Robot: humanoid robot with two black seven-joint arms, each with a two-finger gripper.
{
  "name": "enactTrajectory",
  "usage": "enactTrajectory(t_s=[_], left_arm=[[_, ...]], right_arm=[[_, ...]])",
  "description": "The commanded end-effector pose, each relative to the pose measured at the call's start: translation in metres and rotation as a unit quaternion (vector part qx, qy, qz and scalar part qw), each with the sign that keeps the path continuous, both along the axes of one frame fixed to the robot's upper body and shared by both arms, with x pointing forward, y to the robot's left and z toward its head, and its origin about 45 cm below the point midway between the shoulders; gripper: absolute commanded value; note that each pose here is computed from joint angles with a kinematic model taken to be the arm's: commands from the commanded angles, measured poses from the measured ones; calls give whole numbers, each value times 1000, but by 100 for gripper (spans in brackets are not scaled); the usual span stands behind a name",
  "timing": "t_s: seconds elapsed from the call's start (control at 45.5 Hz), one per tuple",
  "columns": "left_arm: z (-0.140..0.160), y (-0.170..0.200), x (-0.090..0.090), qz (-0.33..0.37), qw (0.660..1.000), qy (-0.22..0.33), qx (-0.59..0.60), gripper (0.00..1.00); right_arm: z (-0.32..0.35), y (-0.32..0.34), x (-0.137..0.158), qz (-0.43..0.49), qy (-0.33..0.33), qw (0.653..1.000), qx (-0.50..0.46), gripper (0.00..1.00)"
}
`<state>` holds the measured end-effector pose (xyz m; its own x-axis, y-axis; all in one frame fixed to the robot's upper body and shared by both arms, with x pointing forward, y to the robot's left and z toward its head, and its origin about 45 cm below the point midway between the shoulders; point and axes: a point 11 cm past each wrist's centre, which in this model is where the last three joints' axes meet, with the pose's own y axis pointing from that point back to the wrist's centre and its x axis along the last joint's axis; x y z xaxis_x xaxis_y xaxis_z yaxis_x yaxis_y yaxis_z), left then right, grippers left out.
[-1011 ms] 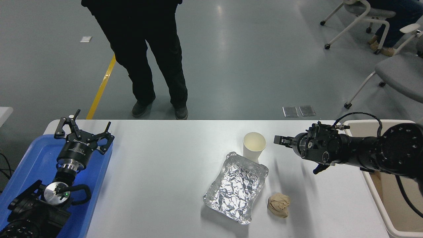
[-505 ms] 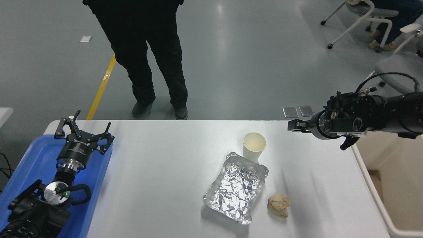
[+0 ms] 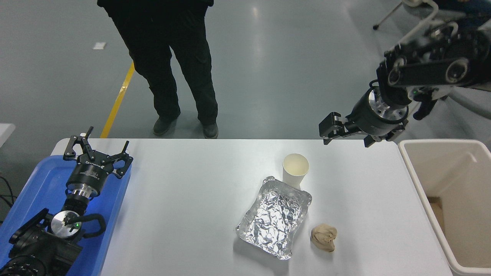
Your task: Pick up paper cup place in dustbin
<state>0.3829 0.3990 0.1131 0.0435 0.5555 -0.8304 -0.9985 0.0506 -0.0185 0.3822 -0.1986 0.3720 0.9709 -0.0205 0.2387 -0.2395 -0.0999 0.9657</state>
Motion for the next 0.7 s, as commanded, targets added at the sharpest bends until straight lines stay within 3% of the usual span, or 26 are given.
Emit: enactTrajectory(t_s=[0.0,0.484,0.681], left_arm=[[-1,0,-1,0,1000,1,0,99],[0,0,0,0,1000,0,0,99],[0,0,1,-1,1000,0,0,99]], right_arm=[[51,39,-14,36,-5,999,24,100],[37,53,-16,56,6,998,-5,100],[8,46,0,33,4,999,7,100]])
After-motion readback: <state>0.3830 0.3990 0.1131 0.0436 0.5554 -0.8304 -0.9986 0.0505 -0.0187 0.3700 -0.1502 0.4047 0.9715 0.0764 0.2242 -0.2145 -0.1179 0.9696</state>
